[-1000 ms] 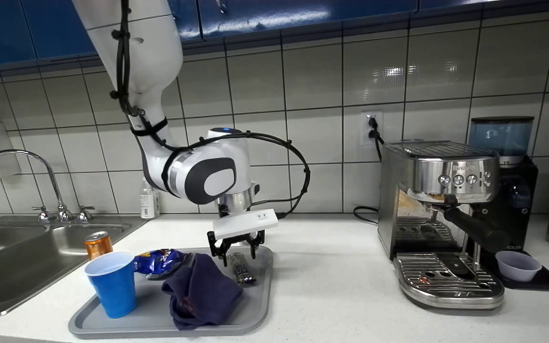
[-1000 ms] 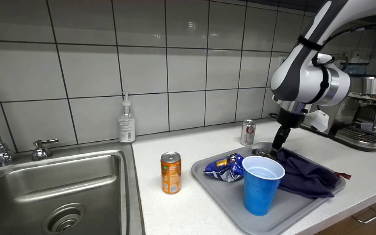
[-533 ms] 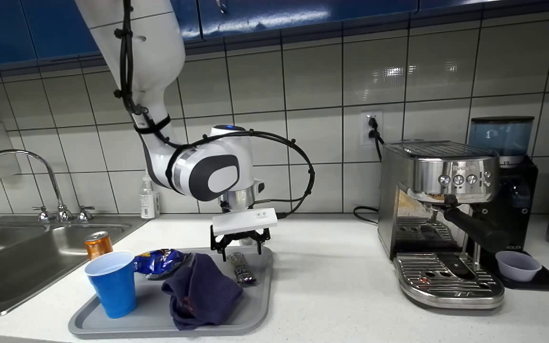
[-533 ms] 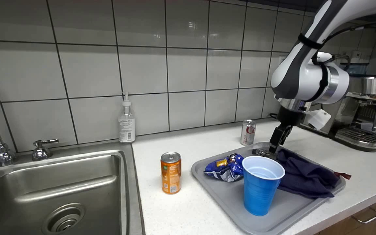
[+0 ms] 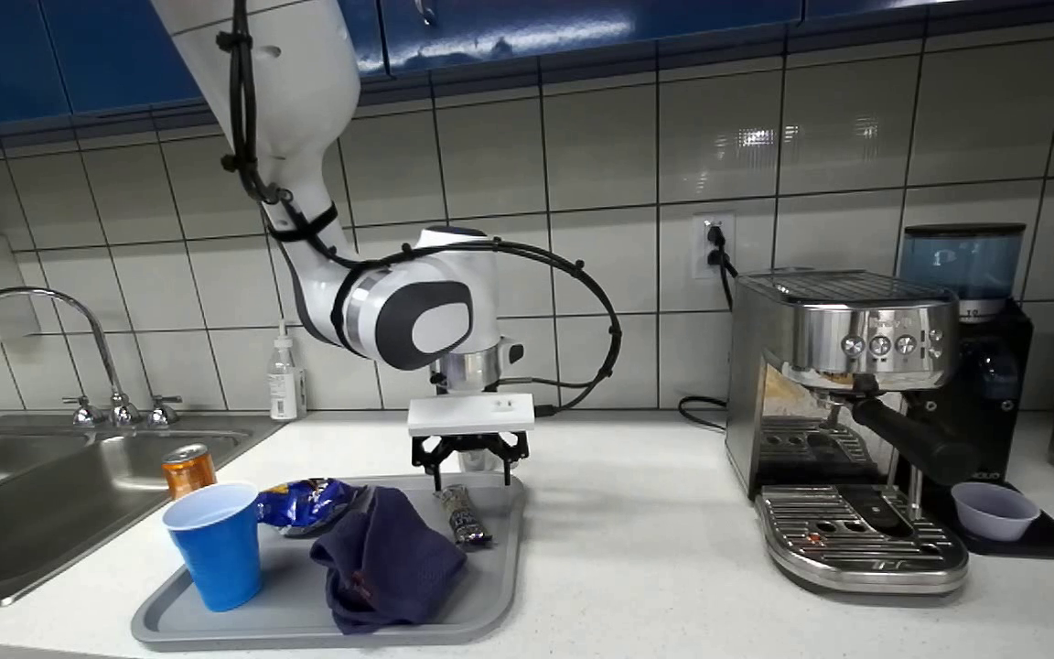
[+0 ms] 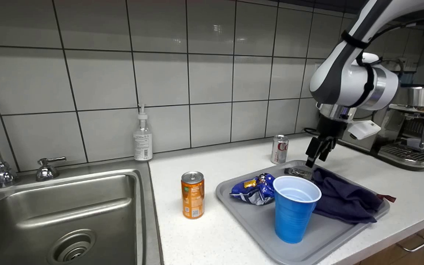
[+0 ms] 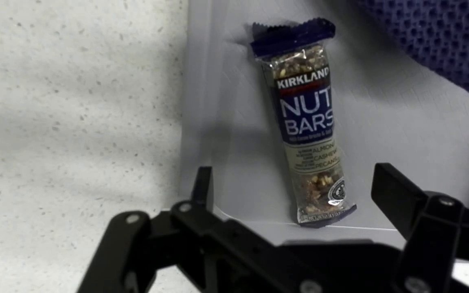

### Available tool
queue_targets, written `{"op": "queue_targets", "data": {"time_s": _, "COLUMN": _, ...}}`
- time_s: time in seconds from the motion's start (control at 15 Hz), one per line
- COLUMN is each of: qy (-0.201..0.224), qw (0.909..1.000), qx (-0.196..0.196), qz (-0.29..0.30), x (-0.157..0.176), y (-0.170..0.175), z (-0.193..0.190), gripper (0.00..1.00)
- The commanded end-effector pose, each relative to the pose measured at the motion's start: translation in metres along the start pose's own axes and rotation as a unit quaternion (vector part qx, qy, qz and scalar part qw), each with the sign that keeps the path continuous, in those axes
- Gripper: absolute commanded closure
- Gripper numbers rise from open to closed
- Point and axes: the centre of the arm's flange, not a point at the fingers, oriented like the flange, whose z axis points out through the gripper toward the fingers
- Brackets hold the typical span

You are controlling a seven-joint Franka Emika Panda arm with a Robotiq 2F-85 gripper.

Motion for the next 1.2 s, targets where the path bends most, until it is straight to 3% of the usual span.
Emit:
{"op": "queue_targets", "data": {"time_s": 0.0, "qy": -0.003, "qw": 0.9991, "qx": 0.008, "qz": 0.042, "x": -0.007, "y": 0.004, "z": -0.03, "gripper": 0.0}}
{"op": "queue_targets", "data": {"time_s": 0.47, "qy": 0.004, "qw": 0.9958, "qx": -0.018, "qz": 0.09, "x": -0.028, "y": 0.014, "z": -0.062, "gripper": 0.0}}
{"op": "queue_targets", "data": {"time_s": 1.13, "qy": -0.009, "qw": 0.9937, "qx": -0.009, "qz": 0.111, "x": -0.073, "y": 0.009, "z": -0.108, "gripper": 0.0}}
